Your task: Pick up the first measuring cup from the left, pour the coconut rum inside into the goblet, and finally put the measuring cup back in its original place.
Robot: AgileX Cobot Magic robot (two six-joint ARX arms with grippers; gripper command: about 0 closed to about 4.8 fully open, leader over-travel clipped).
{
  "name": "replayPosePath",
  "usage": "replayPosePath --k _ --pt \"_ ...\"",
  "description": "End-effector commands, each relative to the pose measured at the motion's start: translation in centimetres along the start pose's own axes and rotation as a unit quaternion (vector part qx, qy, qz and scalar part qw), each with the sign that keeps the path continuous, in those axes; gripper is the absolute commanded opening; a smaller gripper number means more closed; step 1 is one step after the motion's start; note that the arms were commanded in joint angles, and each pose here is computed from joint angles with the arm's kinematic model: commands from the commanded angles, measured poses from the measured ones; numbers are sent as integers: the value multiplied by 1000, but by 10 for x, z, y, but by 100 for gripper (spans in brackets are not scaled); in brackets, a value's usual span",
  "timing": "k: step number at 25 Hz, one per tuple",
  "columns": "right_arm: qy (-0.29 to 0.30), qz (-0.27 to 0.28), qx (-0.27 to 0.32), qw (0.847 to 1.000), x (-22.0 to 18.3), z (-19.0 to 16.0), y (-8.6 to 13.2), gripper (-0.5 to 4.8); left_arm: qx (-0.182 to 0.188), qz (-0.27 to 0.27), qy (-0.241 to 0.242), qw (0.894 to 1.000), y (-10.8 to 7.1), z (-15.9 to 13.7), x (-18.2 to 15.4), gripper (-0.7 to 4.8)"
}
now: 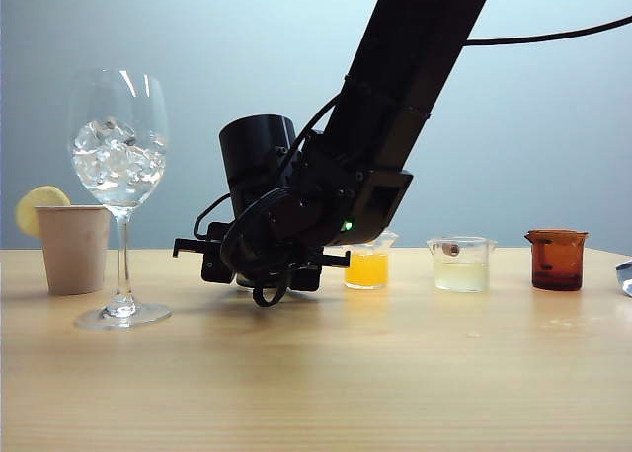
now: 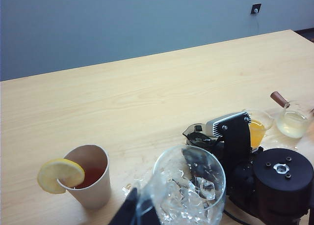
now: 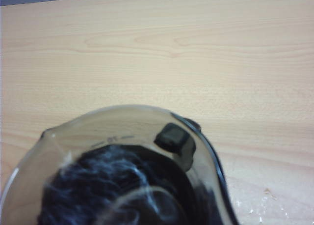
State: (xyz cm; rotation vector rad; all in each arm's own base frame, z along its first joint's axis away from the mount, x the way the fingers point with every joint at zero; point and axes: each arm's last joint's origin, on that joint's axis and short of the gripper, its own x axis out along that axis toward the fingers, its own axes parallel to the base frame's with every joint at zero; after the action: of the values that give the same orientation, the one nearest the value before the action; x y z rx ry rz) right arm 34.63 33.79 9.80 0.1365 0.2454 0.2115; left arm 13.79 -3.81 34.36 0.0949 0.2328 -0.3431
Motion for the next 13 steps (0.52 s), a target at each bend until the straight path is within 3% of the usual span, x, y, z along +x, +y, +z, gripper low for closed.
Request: replayPosePath --k 1,7,13 --pt "-1 4 2 1000 0 1 1 200 2 1 -8 1000 0 3 -2 -5" --pt "7 51 -64 997 -4 11 5 200 2 1 -8 1000 0 3 -2 -5" --pt "-5 90 -54 994 -10 33 10 200 2 1 -8 1000 0 3 -2 -5"
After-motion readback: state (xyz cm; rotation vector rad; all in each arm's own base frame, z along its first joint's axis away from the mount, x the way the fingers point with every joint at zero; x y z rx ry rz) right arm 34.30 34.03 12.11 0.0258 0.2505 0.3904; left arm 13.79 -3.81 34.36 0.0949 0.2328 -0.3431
